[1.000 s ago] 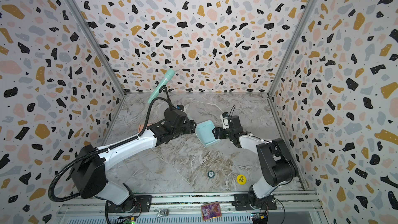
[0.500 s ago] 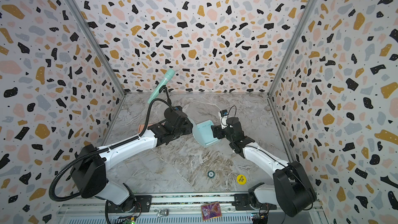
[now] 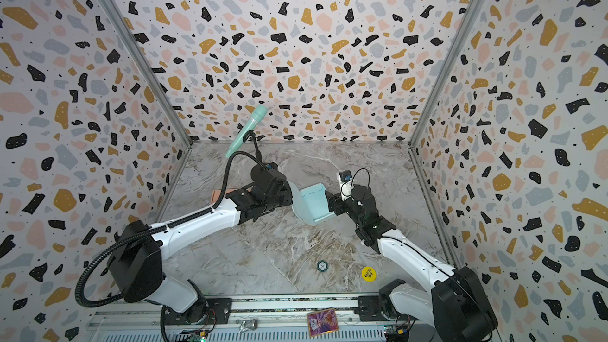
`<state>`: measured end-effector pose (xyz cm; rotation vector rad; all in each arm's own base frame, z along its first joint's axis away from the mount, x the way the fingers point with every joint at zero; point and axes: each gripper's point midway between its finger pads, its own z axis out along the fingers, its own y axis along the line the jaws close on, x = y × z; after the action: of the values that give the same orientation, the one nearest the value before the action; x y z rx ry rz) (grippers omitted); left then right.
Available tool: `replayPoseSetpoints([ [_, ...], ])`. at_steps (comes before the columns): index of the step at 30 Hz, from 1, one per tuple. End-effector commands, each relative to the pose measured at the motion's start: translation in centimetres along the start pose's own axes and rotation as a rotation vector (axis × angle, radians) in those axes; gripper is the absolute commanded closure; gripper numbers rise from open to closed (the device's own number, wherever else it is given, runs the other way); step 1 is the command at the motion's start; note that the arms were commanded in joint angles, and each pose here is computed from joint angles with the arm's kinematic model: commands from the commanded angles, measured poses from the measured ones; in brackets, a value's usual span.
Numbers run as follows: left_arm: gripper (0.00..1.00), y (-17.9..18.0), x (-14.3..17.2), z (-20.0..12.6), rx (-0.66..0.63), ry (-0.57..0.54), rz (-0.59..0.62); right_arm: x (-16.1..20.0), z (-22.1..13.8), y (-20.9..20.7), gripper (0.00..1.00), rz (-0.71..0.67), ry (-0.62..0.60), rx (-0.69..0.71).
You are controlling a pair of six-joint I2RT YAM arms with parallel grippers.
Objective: Assemble paper box
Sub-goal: Rotate the paper box at the center of the table.
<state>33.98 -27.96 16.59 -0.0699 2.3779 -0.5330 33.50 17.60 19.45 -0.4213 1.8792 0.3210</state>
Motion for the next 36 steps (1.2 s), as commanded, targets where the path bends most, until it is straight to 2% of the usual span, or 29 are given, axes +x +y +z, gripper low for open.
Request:
replayPoseSetpoints([
  [1, 0.82, 0.0, -0.1, -0.6, 0.0, -0.008, 0.012, -1.3, -0.7, 0.0, 0.17, -0.019, -0.055, 0.008],
  [16, 1.0, 0.4, -0.4, -0.8, -0.035, 0.008, 0.088, -2.0, -1.5, 1.1, 0.17, -0.06, -0.116, -0.049],
  [21, 1.0, 0.0, -1.0, -1.2, -0.048, 0.039, 0.219, -2.4, -1.9, 2.7, 0.17, -0.07, -0.182, -0.145],
  [28, 1.0, -2.3, -1.6, -3.0, 0.048, 0.085, 0.48, -2.9, -1.8, 5.7, 0.16, -0.095, -0.215, -0.321],
  [31, 1.0, -1.9, -1.5, -3.7, 0.033, 0.11, 0.59, -3.9, -2.8, 7.1, 0.15, -0.121, -0.273, -0.407],
  [36, 1.0, -0.8, -1.3, -4.8, 0.006, 0.132, 0.697, -5.0, -4.4, 9.0, 0.13, -0.196, -0.352, -0.518],
])
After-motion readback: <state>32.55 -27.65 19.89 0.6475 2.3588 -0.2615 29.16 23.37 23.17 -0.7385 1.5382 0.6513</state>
